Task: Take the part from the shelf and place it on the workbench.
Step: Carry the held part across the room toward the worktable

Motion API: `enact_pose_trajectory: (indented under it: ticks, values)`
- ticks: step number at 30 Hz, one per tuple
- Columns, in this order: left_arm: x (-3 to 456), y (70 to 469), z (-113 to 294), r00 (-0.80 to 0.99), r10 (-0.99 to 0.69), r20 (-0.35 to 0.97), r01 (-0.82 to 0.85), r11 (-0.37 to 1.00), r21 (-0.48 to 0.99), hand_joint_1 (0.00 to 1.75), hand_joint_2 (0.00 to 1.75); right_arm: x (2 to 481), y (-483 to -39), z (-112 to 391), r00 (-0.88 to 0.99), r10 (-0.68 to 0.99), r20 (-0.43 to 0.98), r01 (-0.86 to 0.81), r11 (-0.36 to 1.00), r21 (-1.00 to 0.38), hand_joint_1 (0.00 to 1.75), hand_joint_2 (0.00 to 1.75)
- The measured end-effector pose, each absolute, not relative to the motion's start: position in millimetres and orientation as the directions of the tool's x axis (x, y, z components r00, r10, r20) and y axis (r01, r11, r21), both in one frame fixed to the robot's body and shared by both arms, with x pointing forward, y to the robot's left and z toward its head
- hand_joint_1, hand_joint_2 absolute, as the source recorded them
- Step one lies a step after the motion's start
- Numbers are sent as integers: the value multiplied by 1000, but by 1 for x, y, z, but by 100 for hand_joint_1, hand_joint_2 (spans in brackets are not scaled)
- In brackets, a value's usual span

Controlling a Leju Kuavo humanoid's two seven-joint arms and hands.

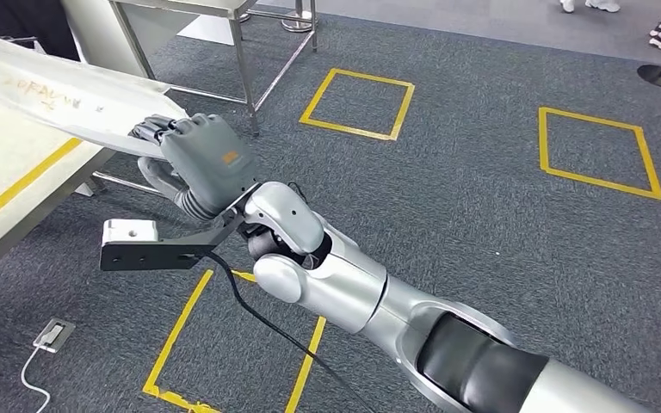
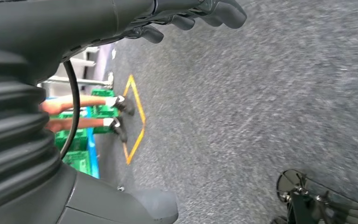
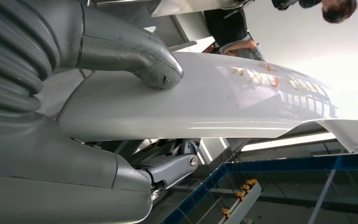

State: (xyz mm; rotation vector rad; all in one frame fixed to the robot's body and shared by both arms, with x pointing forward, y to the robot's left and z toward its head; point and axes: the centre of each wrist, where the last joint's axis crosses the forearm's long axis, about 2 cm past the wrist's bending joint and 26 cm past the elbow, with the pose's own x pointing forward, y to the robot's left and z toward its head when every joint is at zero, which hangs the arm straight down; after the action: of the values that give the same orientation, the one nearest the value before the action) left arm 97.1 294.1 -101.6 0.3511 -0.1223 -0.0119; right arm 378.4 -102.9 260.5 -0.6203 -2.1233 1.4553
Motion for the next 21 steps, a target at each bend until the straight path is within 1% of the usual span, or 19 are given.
enact_pose_trajectory:
  ticks: [21]
  values:
    - [98,296,-101,992,-27,121,-17,938,346,0,175,380,-103,264,-775,619,130,104,328,-939,175,175]
